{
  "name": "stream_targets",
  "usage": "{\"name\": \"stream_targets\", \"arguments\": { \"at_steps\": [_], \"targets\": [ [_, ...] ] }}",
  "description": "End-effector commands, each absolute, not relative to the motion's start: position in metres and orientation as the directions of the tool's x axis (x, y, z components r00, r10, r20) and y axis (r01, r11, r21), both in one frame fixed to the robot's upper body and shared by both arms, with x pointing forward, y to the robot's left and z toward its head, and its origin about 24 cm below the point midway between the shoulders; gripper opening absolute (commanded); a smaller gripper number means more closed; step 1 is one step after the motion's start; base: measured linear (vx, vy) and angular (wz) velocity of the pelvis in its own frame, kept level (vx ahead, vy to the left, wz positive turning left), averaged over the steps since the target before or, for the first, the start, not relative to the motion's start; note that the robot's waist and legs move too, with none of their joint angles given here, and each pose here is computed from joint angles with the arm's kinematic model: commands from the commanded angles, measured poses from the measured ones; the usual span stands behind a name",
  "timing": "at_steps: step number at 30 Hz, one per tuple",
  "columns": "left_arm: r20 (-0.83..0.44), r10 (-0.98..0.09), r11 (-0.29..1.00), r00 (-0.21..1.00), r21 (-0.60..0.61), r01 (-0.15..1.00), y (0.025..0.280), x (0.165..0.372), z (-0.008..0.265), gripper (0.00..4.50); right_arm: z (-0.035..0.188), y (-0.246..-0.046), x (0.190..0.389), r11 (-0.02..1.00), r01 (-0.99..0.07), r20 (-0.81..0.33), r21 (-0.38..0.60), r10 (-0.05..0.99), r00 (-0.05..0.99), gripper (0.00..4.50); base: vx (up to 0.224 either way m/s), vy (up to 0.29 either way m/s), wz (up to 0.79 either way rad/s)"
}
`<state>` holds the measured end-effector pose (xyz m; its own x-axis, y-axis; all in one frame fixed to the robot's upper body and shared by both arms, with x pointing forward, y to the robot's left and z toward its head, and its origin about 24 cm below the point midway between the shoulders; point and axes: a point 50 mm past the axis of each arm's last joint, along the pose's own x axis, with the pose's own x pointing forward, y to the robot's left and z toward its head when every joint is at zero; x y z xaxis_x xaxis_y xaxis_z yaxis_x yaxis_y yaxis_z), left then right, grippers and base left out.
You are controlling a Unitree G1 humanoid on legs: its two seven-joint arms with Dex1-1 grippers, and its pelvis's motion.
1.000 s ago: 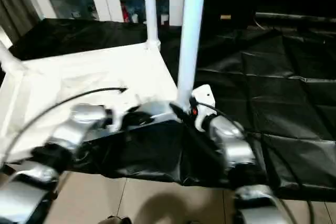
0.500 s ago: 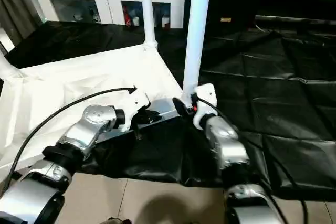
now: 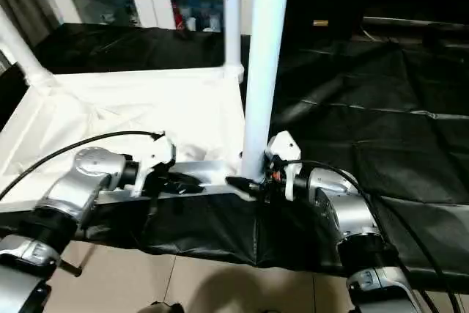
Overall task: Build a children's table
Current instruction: Rotate leg to tighten
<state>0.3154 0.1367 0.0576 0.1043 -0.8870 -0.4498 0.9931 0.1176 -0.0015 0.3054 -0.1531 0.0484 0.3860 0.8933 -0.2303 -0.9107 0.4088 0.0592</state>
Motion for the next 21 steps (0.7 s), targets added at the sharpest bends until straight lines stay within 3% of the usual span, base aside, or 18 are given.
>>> {"name": "stream_targets", "arguments": {
  "at_steps": [1, 7, 12, 16, 21],
  "targets": [
    [-0.424, -0.904, 0.083, 0.059, -0.038, 0.996, 0.138, 0.311, 0.057, 0.0, 0.049, -0.158, 0.303, 0.397, -0.916, -0.246, 0.06, 0.895, 0.372, 3.64, 0.0, 0.0, 0.0],
    [-0.413, -0.905, 0.119, 0.102, -0.016, 0.993, 0.136, 0.313, 0.058, 0.0, 0.045, -0.154, 0.299, 0.378, -0.92, -0.238, 0.099, 0.907, 0.347, 3.12, 0.0, 0.0, 0.0],
    [-0.392, -0.893, 0.231, 0.223, 0.027, 0.973, 0.13, 0.323, 0.058, 0.0, 0.036, -0.151, 0.299, 0.484, -0.87, -0.259, 0.095, 0.856, 0.448, 2.85, 0.0, 0.0, 0.0],
    [-0.372, -0.84, 0.393, 0.394, 0.082, 0.916, 0.116, 0.338, 0.058, 0.0, 0.016, -0.149, 0.309, 0.71, -0.702, -0.308, 0.051, 0.68, 0.665, 2.82, 0.0, 0.0, 0.0],
    [-0.34, -0.801, 0.48, 0.493, 0.127, 0.868, 0.089, 0.346, 0.059, 0.0, 0.003, -0.141, 0.317, 0.884, -0.459, -0.34, 0.089, 0.46, 0.82, 2.81, 0.0, 0.0, 0.0]
  ]
}}
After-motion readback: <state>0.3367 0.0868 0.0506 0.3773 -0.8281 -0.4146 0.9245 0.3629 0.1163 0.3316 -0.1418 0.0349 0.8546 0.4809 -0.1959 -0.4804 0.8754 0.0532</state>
